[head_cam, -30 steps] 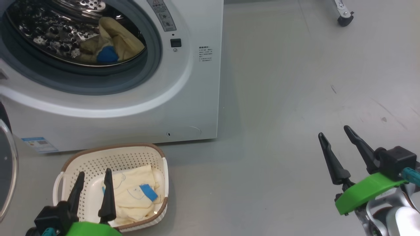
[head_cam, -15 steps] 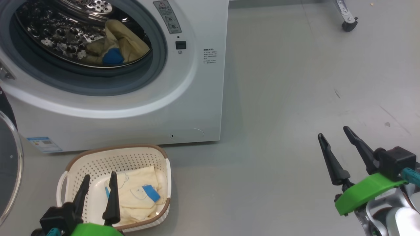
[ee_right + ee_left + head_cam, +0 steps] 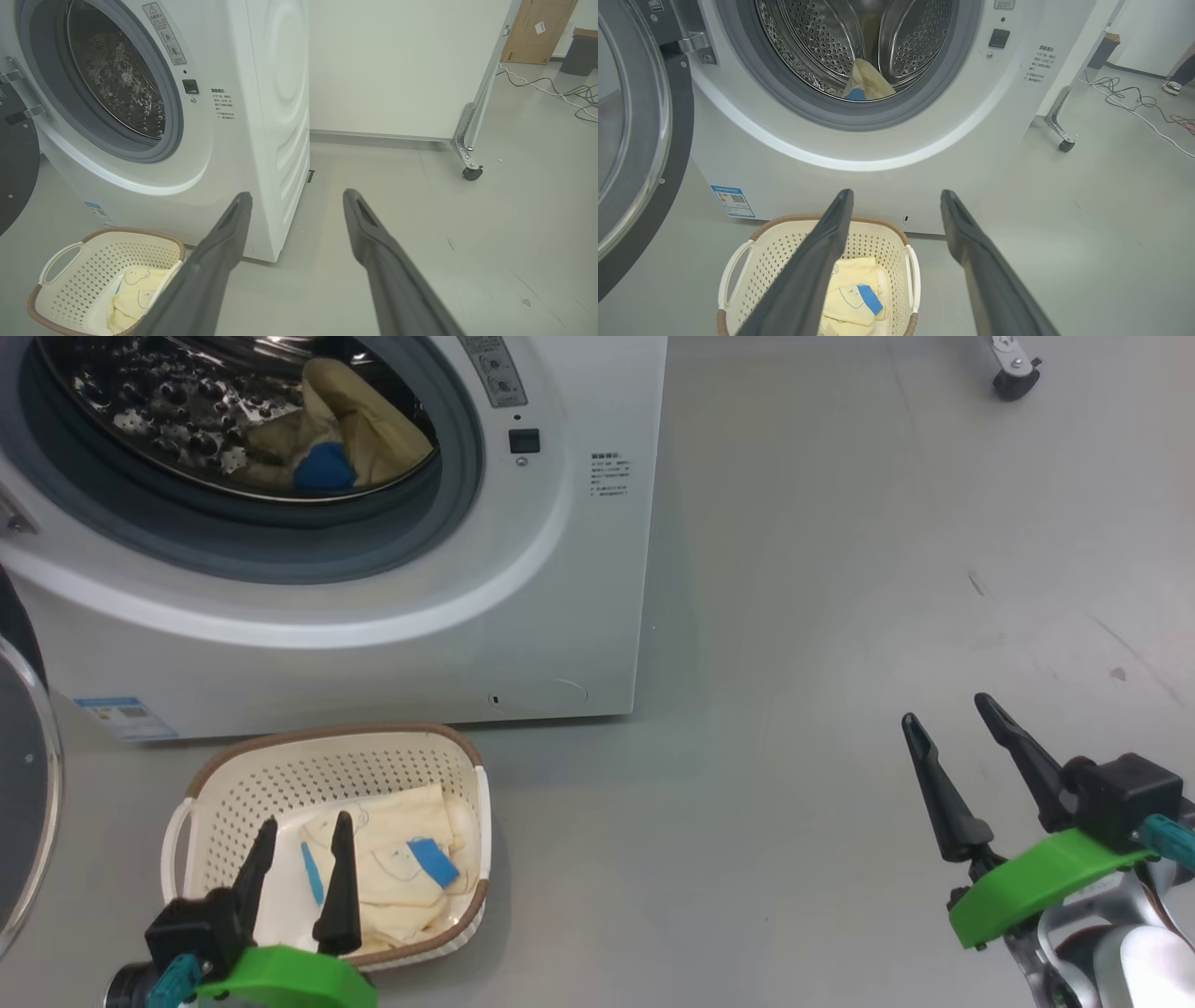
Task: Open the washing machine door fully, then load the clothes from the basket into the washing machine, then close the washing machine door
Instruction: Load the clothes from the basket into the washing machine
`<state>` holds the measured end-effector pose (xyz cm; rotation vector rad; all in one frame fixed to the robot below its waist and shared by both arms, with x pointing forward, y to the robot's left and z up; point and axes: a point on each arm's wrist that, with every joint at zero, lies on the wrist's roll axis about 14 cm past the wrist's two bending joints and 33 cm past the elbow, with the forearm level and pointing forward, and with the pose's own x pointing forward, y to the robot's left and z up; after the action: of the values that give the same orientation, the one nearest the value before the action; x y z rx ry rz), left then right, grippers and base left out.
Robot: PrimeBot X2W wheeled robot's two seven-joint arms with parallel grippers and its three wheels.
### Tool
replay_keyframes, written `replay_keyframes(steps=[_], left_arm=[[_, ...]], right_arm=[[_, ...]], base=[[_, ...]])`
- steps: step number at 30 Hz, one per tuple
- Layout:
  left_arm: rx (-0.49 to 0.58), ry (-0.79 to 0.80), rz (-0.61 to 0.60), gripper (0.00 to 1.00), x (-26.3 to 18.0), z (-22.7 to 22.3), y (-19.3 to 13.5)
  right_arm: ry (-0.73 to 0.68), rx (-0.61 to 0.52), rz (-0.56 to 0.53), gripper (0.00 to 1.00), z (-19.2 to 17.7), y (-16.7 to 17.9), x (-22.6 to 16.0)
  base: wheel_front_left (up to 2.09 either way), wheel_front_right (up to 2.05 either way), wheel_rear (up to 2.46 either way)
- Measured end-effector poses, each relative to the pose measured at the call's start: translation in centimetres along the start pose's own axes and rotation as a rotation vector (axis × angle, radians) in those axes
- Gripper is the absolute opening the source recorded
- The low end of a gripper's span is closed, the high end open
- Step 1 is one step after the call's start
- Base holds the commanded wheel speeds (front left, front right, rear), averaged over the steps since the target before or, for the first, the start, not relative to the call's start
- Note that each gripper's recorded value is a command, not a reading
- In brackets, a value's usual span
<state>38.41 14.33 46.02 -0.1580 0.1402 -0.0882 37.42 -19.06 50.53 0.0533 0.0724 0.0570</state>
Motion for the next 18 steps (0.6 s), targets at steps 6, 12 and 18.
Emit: replay_keyframes(steps=[6, 12, 18], left_arm=[[0.003, 0.07, 0.005, 1.0, 2.3, -2.1, -0.2], [-0.01, 0.251, 0.055, 1.0, 5.3, -7.3, 0.9], [-0.024, 0.49, 0.057, 1.0, 9.4, -14.2, 1.3]], right_arm=[[0.034, 0.003, 0.007, 1.0, -1.3, 0.2, 0.8], [0.049, 0.005, 0.007, 1.0, -2.2, 0.0, 2.7], [0.071, 0.009, -0.023, 1.0, -4.0, -1.3, 5.0]], base=[[0.0, 0.0, 0.0], [0.0, 0.0, 0.0], [0.0, 0.0, 0.0]])
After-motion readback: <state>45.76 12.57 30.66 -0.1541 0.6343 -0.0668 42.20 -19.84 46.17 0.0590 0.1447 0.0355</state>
